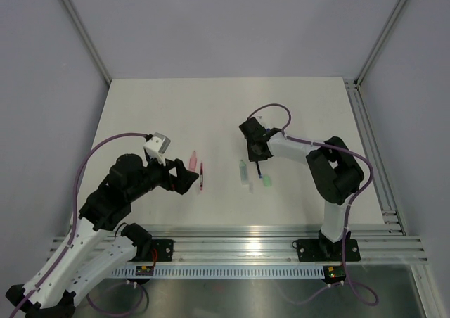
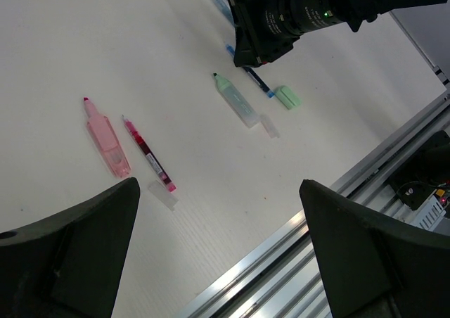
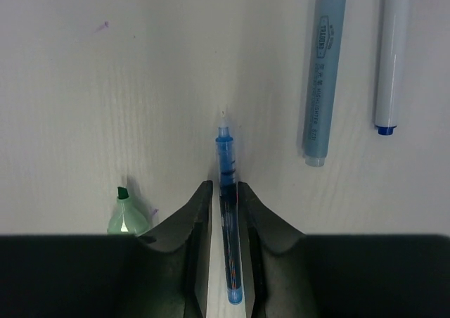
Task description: Insert the pens into the pen caps
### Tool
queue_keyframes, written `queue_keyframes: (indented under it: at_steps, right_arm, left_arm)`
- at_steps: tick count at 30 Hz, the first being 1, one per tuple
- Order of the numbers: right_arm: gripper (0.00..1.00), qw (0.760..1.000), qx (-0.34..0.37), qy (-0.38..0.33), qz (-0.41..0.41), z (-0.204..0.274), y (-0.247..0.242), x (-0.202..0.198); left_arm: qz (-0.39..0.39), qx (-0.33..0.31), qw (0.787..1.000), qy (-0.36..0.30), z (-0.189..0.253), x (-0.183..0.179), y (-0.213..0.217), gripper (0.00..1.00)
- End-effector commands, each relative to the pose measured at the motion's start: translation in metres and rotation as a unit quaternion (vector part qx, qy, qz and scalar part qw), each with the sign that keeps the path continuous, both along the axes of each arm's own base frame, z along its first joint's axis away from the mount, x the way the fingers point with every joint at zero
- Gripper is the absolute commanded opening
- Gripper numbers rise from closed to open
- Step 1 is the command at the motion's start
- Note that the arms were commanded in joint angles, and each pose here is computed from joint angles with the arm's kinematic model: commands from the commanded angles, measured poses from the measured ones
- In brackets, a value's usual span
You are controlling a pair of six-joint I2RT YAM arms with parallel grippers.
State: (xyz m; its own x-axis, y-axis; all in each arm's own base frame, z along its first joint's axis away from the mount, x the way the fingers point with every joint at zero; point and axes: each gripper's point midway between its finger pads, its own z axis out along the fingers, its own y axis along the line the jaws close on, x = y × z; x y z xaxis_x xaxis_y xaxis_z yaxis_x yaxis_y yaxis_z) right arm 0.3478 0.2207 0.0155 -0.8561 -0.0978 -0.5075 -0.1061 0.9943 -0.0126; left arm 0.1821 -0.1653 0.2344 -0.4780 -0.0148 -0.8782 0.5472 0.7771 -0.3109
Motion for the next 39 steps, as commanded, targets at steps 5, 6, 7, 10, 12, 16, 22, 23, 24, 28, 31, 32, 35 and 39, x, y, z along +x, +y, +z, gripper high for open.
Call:
queue_keyframes:
  at_steps: [5,6,7,10,12,16,22,23,24,28,31,32,35,39]
  right_arm:
    - [0.21,1.000,-0.007,-0.005,0.008,0.001,0.004,0.014]
    - [0.18,1.000,-0.009,0.000,0.009,-0.002,0.005,0.013]
    - [0.16,1.000,-0.009,0.001,0.010,-0.003,0.006,0.014]
    - [0.07,1.000,-0.003,-0.010,0.008,0.001,0.008,0.020]
    - [0.01,0.999,0.001,-0.040,0.003,0.016,0.010,0.030]
    - [0.00,0.992,0.040,-0.117,-0.002,0.079,0.015,0.045]
    - [0.00,0.962,0.152,-0.226,0.021,0.181,0.042,0.013]
    - [0.00,0.959,0.159,-0.234,0.022,0.181,0.046,0.003]
    - [0.00,0.950,0.192,-0.244,0.036,0.198,0.063,-0.018]
    - [0.00,0.925,0.282,-0.248,0.048,0.217,0.092,-0.069]
    - [0.00,0.903,0.338,-0.261,0.042,0.241,0.100,-0.098]
    - [0.00,0.898,0.349,-0.264,0.042,0.247,0.102,-0.104]
    - [0.00,0.881,0.381,-0.276,0.048,0.270,0.105,-0.124]
    - [0.00,0.867,0.404,-0.288,0.045,0.292,0.098,-0.136]
  left_arm:
    - [-0.010,-0.009,1.000,-0.022,0.011,0.003,-0.003,0.99]
    - [-0.012,-0.008,1.000,-0.019,0.011,0.002,-0.004,0.99]
    - [-0.013,-0.008,1.000,-0.018,0.010,0.001,-0.004,0.99]
    - [-0.014,-0.012,1.000,-0.022,0.012,0.000,-0.005,0.99]
    - [-0.022,-0.014,0.999,-0.019,0.011,0.000,-0.007,0.99]
    - [-0.036,-0.022,0.999,-0.018,0.013,-0.003,-0.012,0.99]
    - [-0.085,-0.055,0.995,0.002,0.020,-0.012,-0.031,0.99]
    - [-0.091,-0.064,0.994,-0.001,0.024,-0.013,-0.034,0.99]
    - [-0.096,-0.072,0.993,0.002,0.025,-0.014,-0.037,0.99]
    - [-0.129,-0.110,0.985,0.009,0.036,-0.022,-0.049,0.99]
    - [-0.153,-0.143,0.978,0.012,0.050,-0.028,-0.058,0.99]
    - [-0.159,-0.147,0.976,0.013,0.052,-0.028,-0.060,0.99]
    - [-0.175,-0.168,0.970,0.026,0.059,-0.034,-0.065,0.96]
    - [-0.178,-0.181,0.965,0.062,0.054,-0.037,-0.070,0.88]
